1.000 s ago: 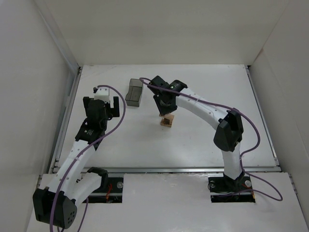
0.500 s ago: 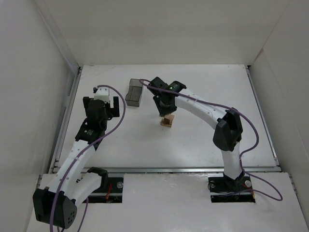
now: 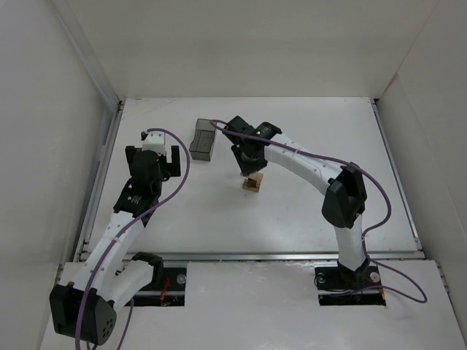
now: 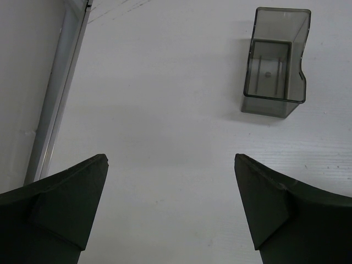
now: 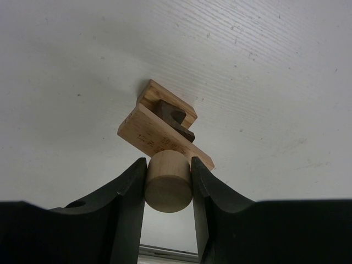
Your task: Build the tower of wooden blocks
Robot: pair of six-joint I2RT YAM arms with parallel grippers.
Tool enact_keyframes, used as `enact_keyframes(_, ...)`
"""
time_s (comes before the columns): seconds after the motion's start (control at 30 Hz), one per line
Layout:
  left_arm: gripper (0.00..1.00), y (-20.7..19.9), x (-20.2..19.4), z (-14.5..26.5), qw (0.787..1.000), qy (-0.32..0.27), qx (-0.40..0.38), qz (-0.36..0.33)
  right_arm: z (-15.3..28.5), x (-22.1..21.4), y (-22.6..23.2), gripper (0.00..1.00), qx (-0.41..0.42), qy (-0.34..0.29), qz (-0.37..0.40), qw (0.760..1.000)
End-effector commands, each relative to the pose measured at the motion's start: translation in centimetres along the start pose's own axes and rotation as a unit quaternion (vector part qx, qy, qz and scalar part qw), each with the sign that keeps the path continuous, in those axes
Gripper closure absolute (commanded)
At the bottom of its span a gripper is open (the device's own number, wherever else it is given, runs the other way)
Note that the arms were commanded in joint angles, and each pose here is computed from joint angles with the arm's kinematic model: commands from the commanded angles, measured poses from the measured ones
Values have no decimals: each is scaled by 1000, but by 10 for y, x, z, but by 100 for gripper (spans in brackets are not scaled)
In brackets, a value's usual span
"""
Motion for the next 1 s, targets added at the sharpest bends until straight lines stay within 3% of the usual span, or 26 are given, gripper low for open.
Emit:
enact_keyframes(0.0,1,2,5,3,1000,-12,0,12,-8,4,2,85,-2,-10,2,1000)
enact_keyframes(0.67,1,2,5,3,1000,-12,0,7,-10,2,0,62,-8,-7,8,1000)
enact_keyframes(0.97,1,2,1,3,1000,-8,1,6,-8,7,1,59,-6,-15,6,1000)
Point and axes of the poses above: each gripper's point midway between its finger pads, its own z axis back along the fingers, its own y axis along the line the jaws close on, x = y × z, the point moved 1 cm from there along z, back along the fingers, and after that the axes turned 3 degrees about z, right-handed, at the moved point
